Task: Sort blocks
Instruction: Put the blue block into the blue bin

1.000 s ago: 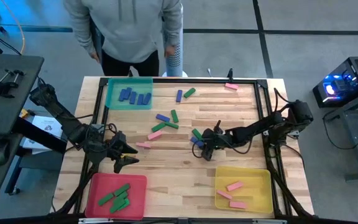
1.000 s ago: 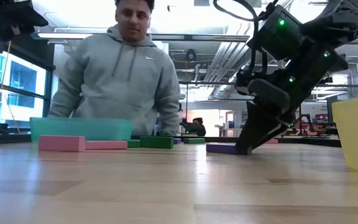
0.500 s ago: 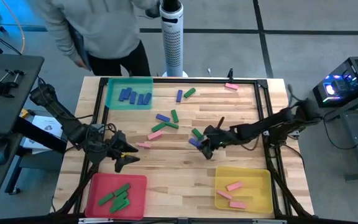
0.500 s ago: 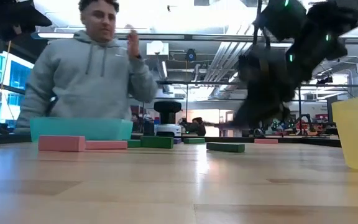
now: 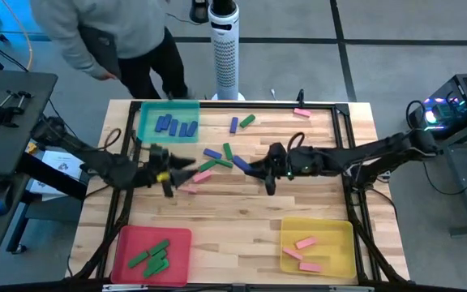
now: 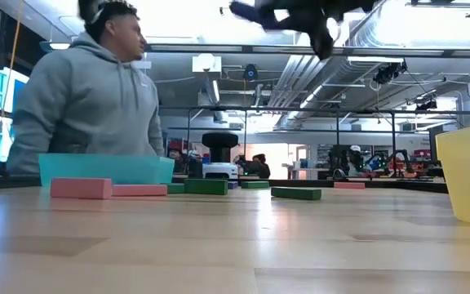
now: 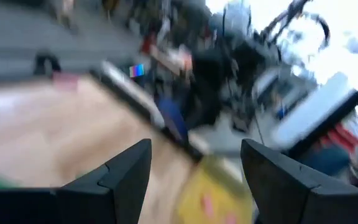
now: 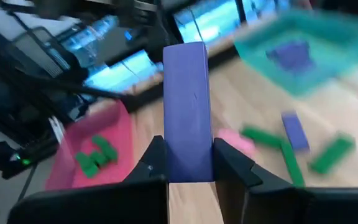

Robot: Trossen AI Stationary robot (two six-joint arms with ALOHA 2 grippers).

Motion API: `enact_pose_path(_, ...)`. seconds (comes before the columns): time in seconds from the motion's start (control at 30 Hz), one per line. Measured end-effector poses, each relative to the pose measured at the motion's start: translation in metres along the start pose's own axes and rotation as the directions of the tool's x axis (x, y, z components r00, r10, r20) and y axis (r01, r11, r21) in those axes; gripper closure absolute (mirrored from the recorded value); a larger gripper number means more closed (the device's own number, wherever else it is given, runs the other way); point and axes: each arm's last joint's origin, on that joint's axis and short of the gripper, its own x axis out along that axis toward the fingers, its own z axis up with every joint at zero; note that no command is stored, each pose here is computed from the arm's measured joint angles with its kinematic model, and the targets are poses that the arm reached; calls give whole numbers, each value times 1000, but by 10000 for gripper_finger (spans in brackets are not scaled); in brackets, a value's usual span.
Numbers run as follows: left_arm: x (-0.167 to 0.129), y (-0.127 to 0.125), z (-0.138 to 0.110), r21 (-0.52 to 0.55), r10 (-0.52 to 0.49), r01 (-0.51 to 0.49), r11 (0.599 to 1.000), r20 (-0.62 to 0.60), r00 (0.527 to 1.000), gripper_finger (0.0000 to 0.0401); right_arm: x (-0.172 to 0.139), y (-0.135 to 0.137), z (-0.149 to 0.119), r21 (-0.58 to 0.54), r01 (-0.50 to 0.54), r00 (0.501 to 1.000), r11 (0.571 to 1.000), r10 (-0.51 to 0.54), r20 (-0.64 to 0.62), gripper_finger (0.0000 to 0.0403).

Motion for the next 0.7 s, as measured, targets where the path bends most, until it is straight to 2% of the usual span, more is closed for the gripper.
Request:
enact_pose_path(0.1,8,1,19,42,-7,1,999,141,990,166,-1,8,22,-50,-18,998,999,21,57,357)
enact_pose_path(0.2,12,4,38,69,-6,-13,998,278,961,166,-4,14,43,-80,-27,992,996,37,121,357)
enact_pose_path(0.33,15,8,59,26,-27,17,1000,414,910,166,-9,22,69,-122,-36,978,992,60,201,356)
enact_pose_path(0.43,24,10,62,123,-175,139,983,369,913,166,-14,27,84,-152,-66,957,986,106,271,356)
enact_pose_path(0.53,38,7,59,224,-275,215,951,287,918,164,-13,30,95,-192,-142,913,971,203,354,356)
enact_pose_path(0.6,50,2,59,293,-315,239,926,250,915,158,-9,30,98,-202,-189,889,961,255,381,355)
enact_pose_path(0.7,65,-3,59,319,-328,248,915,226,917,140,5,30,95,-204,-257,862,945,320,394,355)
